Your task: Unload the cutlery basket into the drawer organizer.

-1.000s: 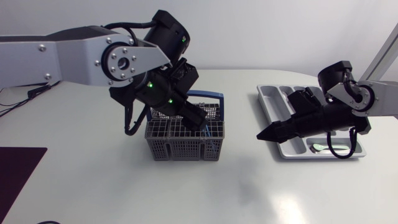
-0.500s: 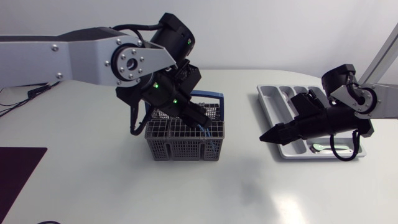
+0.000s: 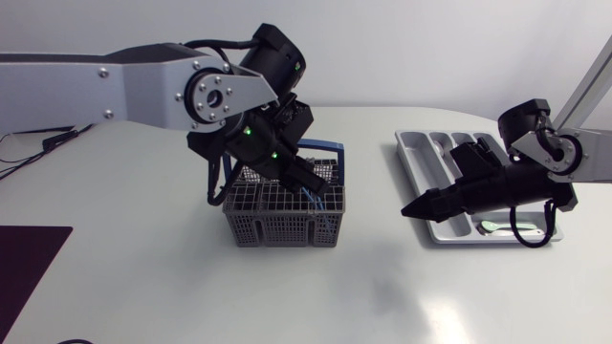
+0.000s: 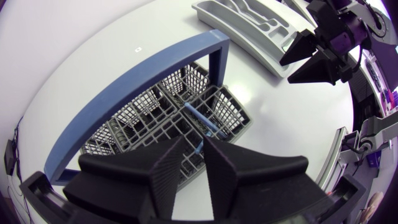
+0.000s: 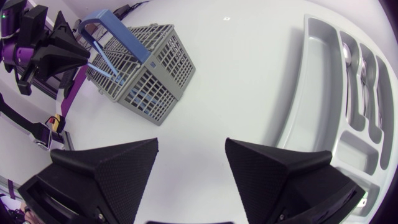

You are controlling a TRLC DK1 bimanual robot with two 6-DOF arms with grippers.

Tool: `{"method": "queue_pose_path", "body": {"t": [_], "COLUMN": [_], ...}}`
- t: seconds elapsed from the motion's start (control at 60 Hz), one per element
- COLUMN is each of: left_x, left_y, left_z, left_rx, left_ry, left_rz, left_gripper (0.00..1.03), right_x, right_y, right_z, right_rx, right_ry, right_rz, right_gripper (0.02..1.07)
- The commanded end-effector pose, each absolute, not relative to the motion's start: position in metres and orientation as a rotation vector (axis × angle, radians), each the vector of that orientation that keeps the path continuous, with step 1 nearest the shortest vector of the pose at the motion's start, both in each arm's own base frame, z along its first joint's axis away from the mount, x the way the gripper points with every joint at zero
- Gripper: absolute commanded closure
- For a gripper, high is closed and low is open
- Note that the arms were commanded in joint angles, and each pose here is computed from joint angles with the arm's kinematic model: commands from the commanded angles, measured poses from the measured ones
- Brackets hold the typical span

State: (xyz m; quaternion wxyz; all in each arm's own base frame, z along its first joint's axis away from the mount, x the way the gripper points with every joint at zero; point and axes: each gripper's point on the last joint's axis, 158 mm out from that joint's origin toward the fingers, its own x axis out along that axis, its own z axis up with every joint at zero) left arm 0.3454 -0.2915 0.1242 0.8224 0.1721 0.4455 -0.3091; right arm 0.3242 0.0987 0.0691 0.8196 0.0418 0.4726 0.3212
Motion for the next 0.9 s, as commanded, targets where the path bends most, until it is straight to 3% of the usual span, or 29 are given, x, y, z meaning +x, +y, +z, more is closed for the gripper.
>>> {"method": "queue_pose_path", "body": {"t": [0.0,0.233,0.883], "left_x": [0.348,0.346,0.344], "left_y": [-0.298,-0.301,-0.298], "left_z": [0.125,0.121,0.159], "left_rx": [0.356,0.365,0.335], "left_ry": [0.95,0.955,0.886], "left_rz": [-0.651,-0.659,-0.685], "left_gripper": [0.9,0.93,0.99], "right_x": [0.315,0.314,0.313], "right_y": [0.098,0.098,0.098], "right_z": [0.06,0.059,0.061], "right_rx": [0.09,0.089,0.086], "right_ry": [1.025,1.028,1.025], "right_rz": [0.698,0.7,0.701], "right_gripper": [0.29,0.29,0.29]}}
